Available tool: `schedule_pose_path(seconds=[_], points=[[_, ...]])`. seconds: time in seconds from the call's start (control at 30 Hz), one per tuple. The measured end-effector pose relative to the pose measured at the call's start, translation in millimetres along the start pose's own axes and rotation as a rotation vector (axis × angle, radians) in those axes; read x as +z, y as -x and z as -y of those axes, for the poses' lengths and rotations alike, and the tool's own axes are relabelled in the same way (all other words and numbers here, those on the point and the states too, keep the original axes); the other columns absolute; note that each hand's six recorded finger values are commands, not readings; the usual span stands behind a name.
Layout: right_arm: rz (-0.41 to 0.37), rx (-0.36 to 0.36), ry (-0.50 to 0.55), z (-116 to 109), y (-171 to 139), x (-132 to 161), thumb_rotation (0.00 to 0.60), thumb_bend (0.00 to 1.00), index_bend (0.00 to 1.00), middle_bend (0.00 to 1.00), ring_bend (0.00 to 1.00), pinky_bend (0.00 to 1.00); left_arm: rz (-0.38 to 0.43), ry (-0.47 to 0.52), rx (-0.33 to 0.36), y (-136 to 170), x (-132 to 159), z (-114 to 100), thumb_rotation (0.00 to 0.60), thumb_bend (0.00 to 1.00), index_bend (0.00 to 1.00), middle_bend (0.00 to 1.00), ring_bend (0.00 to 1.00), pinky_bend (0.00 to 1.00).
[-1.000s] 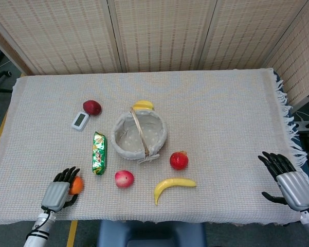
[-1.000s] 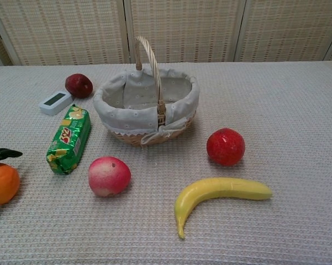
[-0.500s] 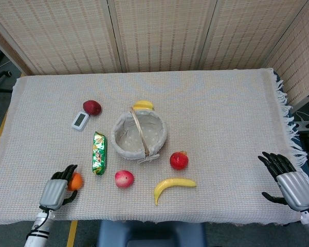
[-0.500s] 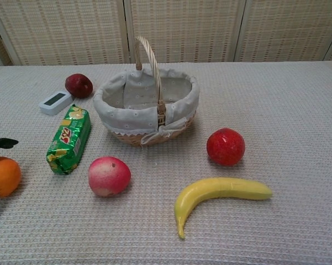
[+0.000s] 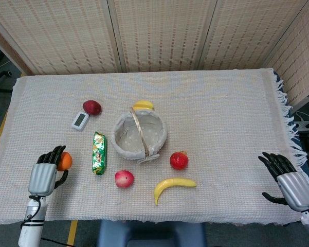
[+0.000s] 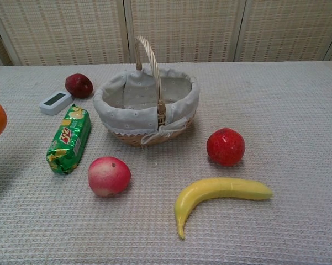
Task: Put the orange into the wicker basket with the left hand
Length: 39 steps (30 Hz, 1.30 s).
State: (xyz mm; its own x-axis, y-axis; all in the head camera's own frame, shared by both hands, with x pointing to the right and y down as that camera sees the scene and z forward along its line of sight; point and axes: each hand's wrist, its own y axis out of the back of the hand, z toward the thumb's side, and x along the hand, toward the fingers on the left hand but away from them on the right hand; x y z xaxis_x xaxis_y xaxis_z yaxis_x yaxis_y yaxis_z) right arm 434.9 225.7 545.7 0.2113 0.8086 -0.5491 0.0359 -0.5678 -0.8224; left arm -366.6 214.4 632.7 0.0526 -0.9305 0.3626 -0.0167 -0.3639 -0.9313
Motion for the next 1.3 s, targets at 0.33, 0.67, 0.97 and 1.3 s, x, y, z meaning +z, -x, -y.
schedule_pose_path(seconds=[0.33,0.67,0.97,1.3], points=[[-0.006,-0.002,0.000,0,-1,0,0.600,0.03,0.00,0.00,0.00,0.07,0.139,-0.010,0.112,-66,51,-34,0.600,0.37,0.10,0.11,0.30,0.28],[-0.011,-0.001,0.003,-1,-2,0,0.600,0.03,0.00,0.00,0.00,0.07,0.246,-0.011,0.084,-107,114,-22,0.600,0.37,0.10,0.10,0.30,0.28],[-0.009,-0.006,0.006,-2,-1,-1,0.600,0.03,0.00,0.00,0.00,0.07,0.277,0.027,0.053,-120,145,-9,0.600,0.38,0.09,0.07,0.29,0.28],[-0.008,-0.005,0.013,-4,-1,-2,0.600,0.03,0.00,0.00,0.00,0.07,0.300,0.067,0.024,-122,167,-6,0.600,0.35,0.00,0.00,0.00,0.15]])
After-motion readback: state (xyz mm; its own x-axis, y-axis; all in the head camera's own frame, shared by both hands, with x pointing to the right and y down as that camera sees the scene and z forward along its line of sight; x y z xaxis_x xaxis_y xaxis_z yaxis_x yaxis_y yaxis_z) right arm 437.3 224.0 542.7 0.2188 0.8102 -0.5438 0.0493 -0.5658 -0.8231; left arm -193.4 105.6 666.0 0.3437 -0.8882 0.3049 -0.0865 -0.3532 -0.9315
